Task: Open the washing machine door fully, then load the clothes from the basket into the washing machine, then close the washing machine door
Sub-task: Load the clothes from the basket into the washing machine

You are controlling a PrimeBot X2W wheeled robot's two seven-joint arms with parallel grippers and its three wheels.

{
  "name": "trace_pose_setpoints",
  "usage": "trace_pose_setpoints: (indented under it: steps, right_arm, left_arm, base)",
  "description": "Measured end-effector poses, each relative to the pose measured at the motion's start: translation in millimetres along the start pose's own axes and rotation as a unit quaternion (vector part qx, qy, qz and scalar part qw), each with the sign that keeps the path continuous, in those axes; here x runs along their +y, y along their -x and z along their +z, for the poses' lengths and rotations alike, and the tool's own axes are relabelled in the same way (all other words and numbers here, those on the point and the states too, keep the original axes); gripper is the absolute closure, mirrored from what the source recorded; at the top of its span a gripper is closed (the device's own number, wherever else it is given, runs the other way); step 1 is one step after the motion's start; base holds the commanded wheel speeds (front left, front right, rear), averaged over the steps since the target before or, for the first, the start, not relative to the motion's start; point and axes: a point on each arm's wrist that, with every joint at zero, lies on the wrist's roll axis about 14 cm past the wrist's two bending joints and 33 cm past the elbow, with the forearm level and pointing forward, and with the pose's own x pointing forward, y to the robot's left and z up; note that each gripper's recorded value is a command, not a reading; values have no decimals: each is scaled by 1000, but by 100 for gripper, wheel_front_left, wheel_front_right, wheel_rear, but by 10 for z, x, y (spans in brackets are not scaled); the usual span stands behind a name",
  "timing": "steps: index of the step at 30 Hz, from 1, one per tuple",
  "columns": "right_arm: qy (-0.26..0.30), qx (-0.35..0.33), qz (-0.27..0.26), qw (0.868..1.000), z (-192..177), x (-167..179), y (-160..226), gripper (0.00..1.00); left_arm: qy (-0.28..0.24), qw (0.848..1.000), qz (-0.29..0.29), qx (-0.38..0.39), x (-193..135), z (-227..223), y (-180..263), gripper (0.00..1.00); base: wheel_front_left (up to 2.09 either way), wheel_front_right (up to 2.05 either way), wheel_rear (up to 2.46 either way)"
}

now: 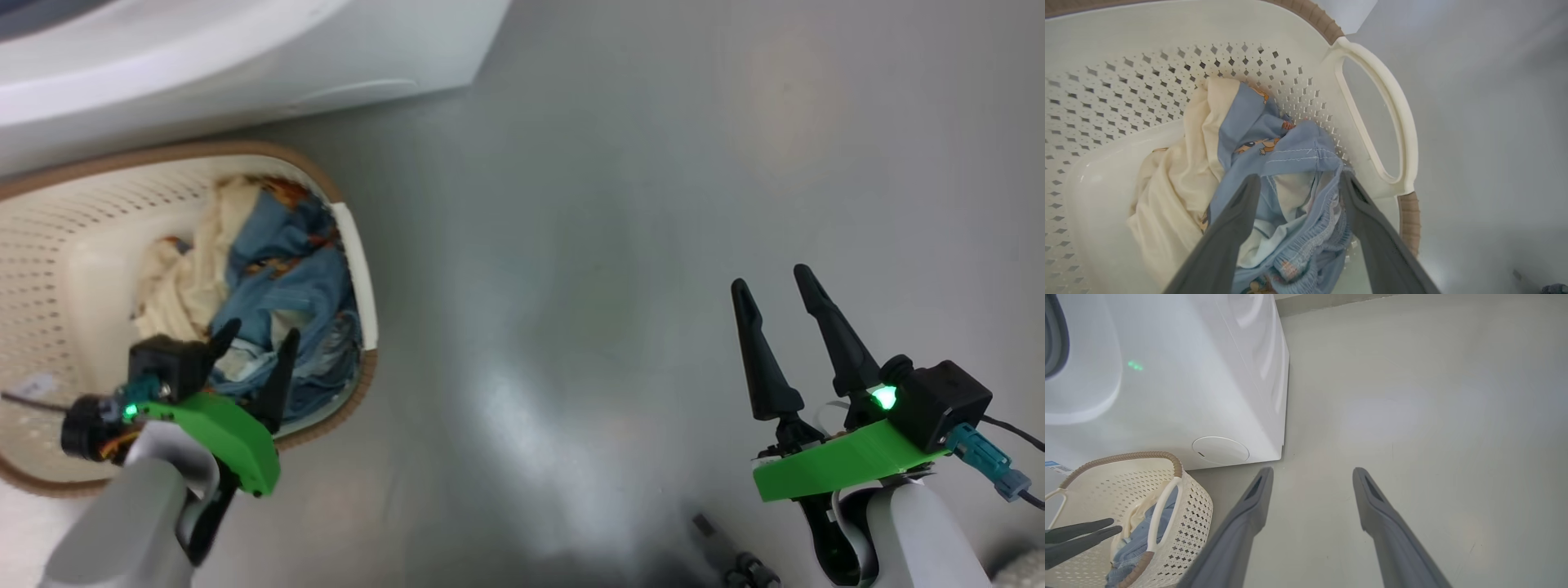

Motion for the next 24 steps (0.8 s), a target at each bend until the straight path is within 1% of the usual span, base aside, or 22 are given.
trace_pose_setpoints:
  steps: [5, 7, 8, 12, 19, 22, 24]
  right_arm:
    - [1, 17, -9, 1000, -121, -68, -1, 0]
    - [-7, 18, -15, 1000, -133, -102, -13, 0]
    - [-7, 18, -15, 1000, -133, -102, -13, 0]
    - [-12, 30, -24, 999, -215, -157, 6, 0]
    - [-9, 38, -39, 998, -276, -272, -2, 0]
    - [-8, 44, -45, 998, -306, -308, 19, 0]
    - [-16, 45, -51, 998, -317, -335, 32, 0]
  left_arm:
    - [-6, 999, -19, 50, 9, -192, -199, 0]
    - [-13, 997, -25, 78, 23, -299, -257, 0]
    - [-13, 997, -25, 78, 23, -299, -257, 0]
    - [-35, 990, -27, 136, 123, -512, -340, 0]
    - [-68, 983, -20, 172, 309, -591, -566, 0]
    - [-71, 980, -21, 186, 310, -646, -638, 0]
    - [-67, 977, -16, 203, 336, -707, -658, 0]
  base:
    - [0, 0, 0]
    - [0, 0, 0]
    - [0, 0, 0]
    - [0, 0, 0]
    - [0, 0, 0]
    - [0, 0, 0]
    - [0, 0, 0]
